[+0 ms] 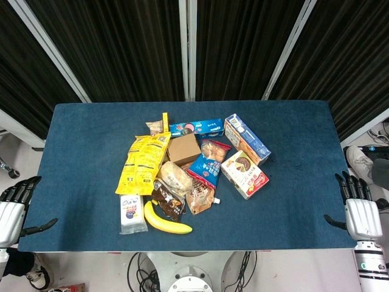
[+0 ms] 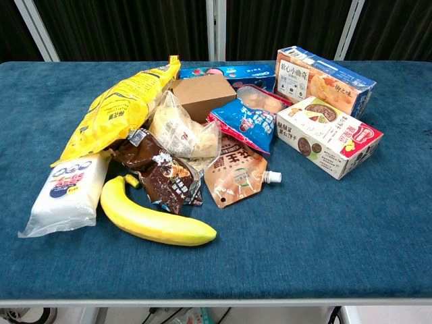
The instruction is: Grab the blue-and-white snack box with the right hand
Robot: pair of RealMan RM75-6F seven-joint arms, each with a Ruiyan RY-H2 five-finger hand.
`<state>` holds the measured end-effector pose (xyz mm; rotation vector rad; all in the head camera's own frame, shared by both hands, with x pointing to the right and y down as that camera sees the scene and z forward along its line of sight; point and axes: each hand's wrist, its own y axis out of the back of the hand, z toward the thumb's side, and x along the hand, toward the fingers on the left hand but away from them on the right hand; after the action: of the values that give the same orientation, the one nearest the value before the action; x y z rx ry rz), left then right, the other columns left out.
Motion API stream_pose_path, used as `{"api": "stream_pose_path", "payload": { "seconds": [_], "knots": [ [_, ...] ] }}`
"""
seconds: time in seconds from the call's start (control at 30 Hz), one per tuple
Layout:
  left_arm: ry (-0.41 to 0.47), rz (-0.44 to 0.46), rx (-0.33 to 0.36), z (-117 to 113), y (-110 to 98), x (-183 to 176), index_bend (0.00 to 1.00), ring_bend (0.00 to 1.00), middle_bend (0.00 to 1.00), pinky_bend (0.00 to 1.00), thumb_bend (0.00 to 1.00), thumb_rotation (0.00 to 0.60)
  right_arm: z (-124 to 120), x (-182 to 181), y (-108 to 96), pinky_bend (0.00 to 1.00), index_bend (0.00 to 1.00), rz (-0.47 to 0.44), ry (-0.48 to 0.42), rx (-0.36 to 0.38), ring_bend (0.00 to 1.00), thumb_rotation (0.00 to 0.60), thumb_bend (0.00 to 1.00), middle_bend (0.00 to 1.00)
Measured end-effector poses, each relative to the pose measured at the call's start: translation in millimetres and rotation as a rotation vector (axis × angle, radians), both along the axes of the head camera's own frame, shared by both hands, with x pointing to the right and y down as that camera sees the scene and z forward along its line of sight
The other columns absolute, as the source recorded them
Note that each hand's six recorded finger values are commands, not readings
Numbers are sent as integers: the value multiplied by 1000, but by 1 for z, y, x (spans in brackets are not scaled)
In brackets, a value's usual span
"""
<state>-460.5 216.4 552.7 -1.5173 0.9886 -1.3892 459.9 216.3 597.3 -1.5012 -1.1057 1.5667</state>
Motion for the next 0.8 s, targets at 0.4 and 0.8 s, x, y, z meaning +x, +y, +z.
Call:
{"api": "stream_pose_path", "payload": {
  "seconds": [0.4, 0.8],
  "knots": [
    [1, 10, -2, 0, 1, 6, 84, 119, 102, 241, 0, 400, 4, 0, -1, 0, 0, 11, -27, -12, 0, 600, 0, 0],
    [6, 9, -4, -2, 0, 4, 88, 119, 102, 241, 0, 402, 13, -44, -61, 0, 0, -29, -179, -45, 0, 600, 0, 0]
  ]
}}
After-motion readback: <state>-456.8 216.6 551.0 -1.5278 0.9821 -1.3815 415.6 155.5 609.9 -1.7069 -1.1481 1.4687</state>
